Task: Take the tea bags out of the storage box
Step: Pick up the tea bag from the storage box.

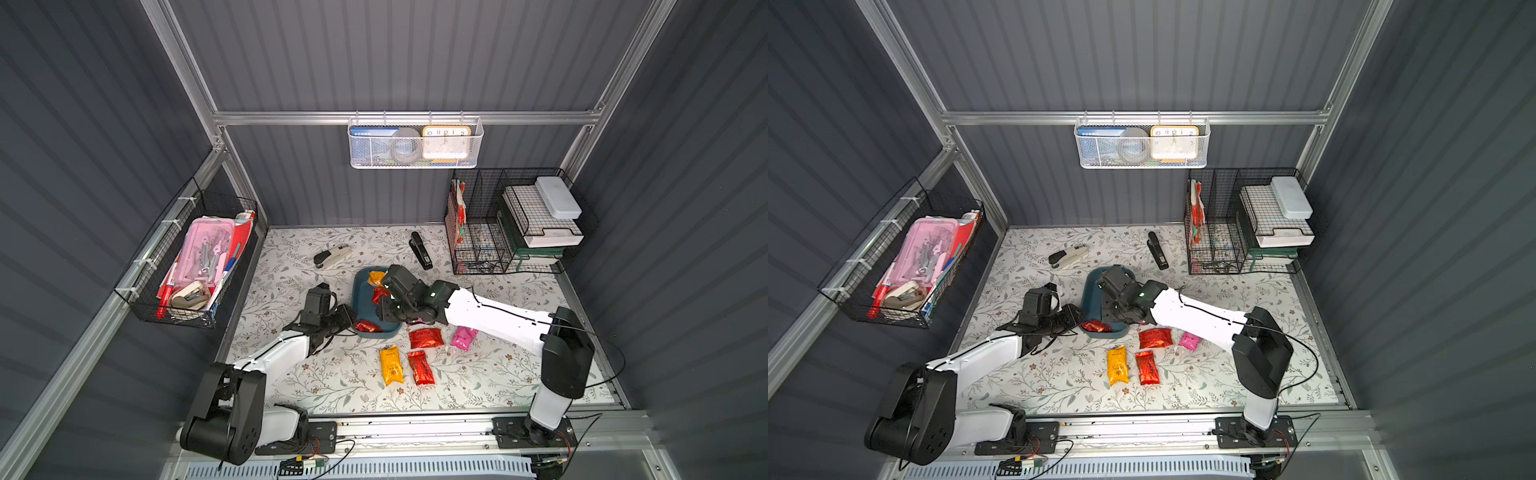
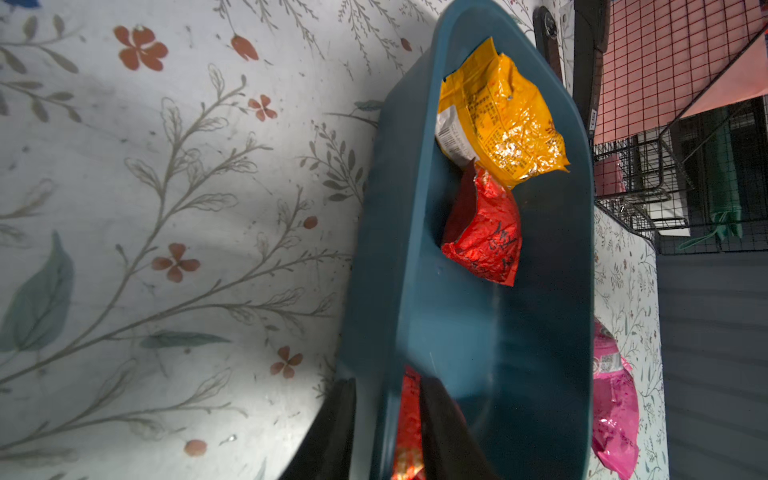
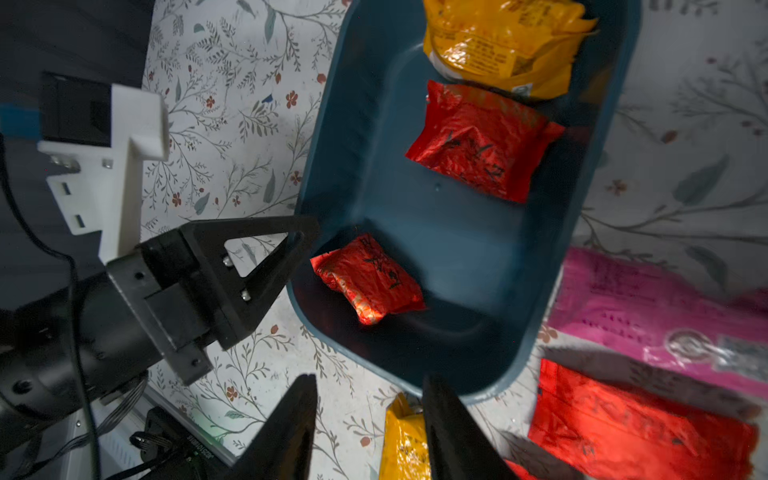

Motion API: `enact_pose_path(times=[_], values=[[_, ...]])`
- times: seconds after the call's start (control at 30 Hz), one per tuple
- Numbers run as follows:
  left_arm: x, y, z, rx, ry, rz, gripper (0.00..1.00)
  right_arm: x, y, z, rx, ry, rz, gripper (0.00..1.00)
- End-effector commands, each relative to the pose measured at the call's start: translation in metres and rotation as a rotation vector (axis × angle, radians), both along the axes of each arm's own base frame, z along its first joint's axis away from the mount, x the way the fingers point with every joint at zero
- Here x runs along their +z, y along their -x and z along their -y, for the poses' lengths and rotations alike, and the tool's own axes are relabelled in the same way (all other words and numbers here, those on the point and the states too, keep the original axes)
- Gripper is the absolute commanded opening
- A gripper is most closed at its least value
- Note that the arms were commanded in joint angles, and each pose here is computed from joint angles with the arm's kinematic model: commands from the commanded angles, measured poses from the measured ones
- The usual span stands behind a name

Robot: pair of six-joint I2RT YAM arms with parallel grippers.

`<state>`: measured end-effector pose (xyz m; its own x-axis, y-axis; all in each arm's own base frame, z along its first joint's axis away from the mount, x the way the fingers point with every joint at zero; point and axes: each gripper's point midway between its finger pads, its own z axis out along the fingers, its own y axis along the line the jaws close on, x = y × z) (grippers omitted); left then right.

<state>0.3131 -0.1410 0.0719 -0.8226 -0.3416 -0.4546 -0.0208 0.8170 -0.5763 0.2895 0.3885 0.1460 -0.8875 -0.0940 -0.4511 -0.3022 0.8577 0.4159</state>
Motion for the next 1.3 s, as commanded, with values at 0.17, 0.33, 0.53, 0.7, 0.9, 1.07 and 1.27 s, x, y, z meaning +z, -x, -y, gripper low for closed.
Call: enact_pose_path(times=[0.17, 0.33, 0.53, 0.7, 0.9, 1.07, 1.27], values=[[0.001, -0.006, 0.002, -0.043, -0.047, 0.012, 0.28, -0.024, 0.002, -0.017, 0.494, -0.014, 0.07, 0.48], [0.003, -0.008, 0.002, -0.03, -0.039, 0.022, 0.27, -0.039, 0.0, -0.026, 0.573, 0.03, 0.1, 0.54], [-0.001, -0.001, -0.001, -0.021, -0.036, 0.004, 0.24, -0.056, -0.002, -0.034, 0.619, 0.074, 0.123, 0.55], [0.0, -0.002, -0.001, -0.018, -0.036, 0.007, 0.21, -0.069, 0.001, -0.04, 0.648, 0.098, 0.119, 0.55], [0.001, -0.002, 0.0, -0.019, -0.034, 0.009, 0.19, -0.083, 0.001, -0.043, 0.649, 0.121, 0.102, 0.55], [0.0, -0.002, -0.001, -0.021, -0.037, 0.009, 0.17, -0.091, 0.0, -0.042, 0.653, 0.139, 0.099, 0.55], [0.0, -0.001, -0.002, -0.016, -0.043, 0.006, 0.11, -0.104, -0.001, -0.042, 0.665, 0.159, 0.088, 0.55]])
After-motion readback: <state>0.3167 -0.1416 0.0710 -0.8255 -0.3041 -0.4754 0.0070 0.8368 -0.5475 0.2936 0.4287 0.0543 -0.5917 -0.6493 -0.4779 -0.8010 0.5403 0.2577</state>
